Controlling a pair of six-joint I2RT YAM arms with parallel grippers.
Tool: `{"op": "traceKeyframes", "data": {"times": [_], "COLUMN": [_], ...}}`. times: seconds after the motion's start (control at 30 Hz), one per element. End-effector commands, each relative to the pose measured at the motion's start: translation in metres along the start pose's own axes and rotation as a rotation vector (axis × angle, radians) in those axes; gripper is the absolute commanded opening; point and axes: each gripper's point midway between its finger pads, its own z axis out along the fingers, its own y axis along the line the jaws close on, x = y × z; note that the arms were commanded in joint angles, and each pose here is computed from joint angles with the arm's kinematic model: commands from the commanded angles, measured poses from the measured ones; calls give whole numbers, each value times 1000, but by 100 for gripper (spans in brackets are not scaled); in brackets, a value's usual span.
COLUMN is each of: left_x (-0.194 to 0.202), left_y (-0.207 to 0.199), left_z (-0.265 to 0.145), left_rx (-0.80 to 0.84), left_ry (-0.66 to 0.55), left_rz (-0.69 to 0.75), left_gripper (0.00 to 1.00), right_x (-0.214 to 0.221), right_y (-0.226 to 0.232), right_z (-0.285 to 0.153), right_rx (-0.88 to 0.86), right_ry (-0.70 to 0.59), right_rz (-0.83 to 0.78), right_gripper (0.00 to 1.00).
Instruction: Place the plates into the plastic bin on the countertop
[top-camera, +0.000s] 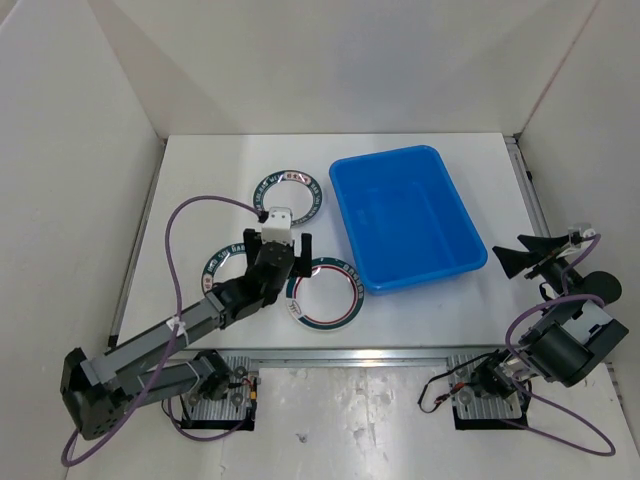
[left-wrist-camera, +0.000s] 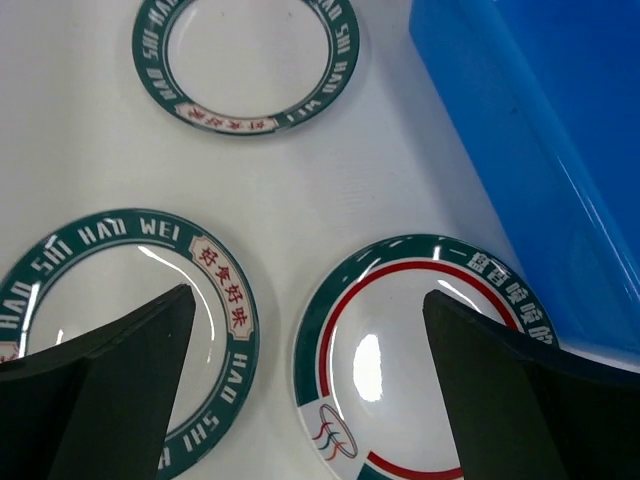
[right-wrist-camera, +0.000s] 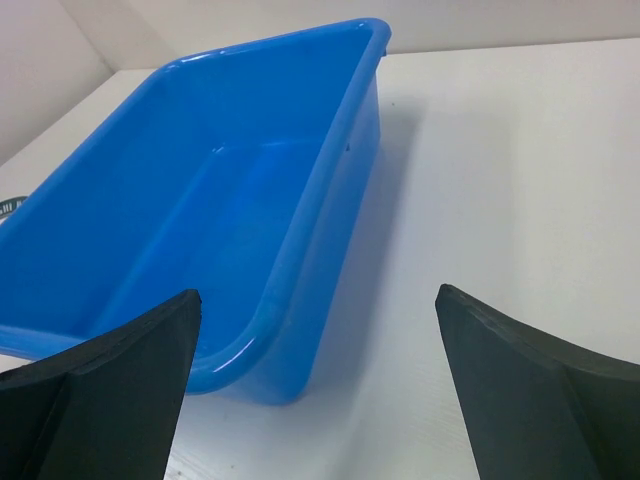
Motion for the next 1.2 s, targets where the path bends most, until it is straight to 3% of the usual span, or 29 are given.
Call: {"op": "traceKeyframes", "data": {"times": [0.0, 0.2, 0.47, 0.67, 0.73, 0.9, 1.07, 1.17], "left_x": [-9, -16, -19, -28, -29, -31, -37, -39], "left_y": [3, 28, 51, 66, 74, 94, 103, 100], "left_z": [-3, 13, 46, 66, 72, 78, 82, 85], "left_rx": [4, -56, -134, -113, -112, -125, -120, -96], "left_ry": [-61, -127, -122, -125, -124, -147, -195, -215], "left_rz": [-2, 91, 67, -12, -53, -131, -188, -212], "left_gripper": [100, 100, 93, 55, 50, 54, 73, 76], "right_x": [-27, -28, -28, -28, -28, -28, -28, -28], "right_y": [10, 10, 10, 10, 10, 10, 10, 10], "right_z": [1, 1, 1, 1, 1, 1, 1, 1], "right_rx": [-37, -37, -38, -38, -38, -37, -37, -37], "right_ry": [-39, -39, -39, -39, -39, -39, -39, -39], "right_rz": [-315, -318, -318, -318, -318, -318, -318, -318], "right_gripper": [100, 100, 100, 100, 100, 100, 100, 100]}}
